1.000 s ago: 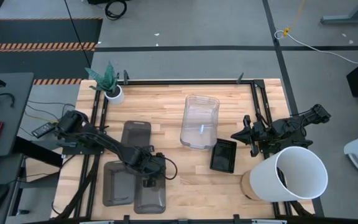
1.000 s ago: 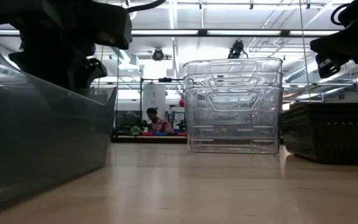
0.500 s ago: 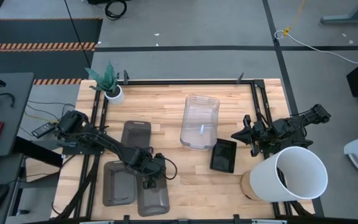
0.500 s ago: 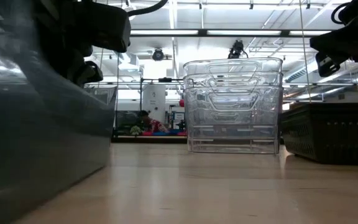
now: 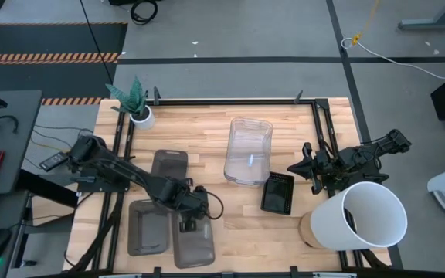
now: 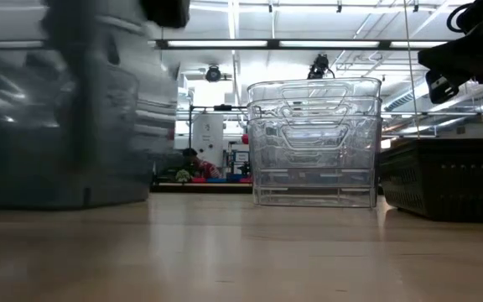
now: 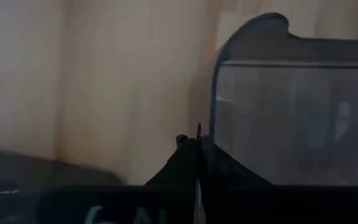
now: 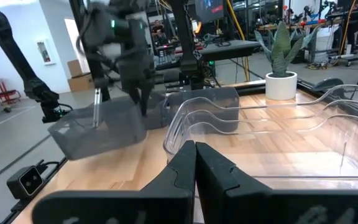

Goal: Stack baskets by color
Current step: Stack the bottom right gray bin on the top gray bin

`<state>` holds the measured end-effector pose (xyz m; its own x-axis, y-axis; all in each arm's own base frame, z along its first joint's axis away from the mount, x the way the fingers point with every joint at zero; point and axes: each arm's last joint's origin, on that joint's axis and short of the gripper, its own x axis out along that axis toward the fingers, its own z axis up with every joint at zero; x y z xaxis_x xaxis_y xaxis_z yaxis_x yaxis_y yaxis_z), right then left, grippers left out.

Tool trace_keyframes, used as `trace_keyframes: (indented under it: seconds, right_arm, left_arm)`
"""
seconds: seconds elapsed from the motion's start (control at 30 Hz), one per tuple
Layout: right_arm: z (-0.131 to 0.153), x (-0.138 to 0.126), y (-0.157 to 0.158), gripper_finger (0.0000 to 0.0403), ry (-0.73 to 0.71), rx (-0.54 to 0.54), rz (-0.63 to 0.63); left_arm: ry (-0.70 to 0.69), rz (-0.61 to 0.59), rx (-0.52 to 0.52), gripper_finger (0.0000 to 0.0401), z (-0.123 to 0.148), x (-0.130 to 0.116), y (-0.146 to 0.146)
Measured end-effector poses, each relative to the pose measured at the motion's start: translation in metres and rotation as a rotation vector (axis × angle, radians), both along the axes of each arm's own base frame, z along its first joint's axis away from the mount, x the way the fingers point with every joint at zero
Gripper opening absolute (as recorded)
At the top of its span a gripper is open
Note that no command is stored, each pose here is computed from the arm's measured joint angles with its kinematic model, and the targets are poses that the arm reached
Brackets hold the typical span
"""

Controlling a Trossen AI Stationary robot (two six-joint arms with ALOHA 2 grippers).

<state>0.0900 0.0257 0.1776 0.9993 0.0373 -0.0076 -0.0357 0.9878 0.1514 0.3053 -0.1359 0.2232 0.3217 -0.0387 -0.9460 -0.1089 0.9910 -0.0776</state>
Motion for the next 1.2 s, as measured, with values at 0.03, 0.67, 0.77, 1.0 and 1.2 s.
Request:
trace_keyframes:
  seconds: [0.03,0.67,0.77,1.0,1.2]
  right_arm:
    - [0.0,0.0,0.0,0.0016,0.0,0.0,0.0]
    - [0.001,0.0,0.0,0.0016,-0.014,0.006,0.0]
    - [0.001,0.0,0.0,0.0016,-0.014,0.005,0.0]
    - [0.001,0.0,0.0,0.0016,-0.014,0.005,0.0]
    - [0.001,0.0,0.0,0.0016,-0.014,0.005,0.0]
  left_arm:
    - [-0.004,0.0,0.011,0.0006,0.008,0.0,0.002]
    - [-0.083,0.091,0.221,0.0006,0.109,-0.042,0.118]
    - [-0.076,0.088,0.26,0.0006,0.116,-0.051,0.134]
    - [0.064,0.048,0.409,0.0006,0.118,-0.069,0.157]
    - [0.124,-0.028,0.451,0.0006,0.117,-0.072,0.167]
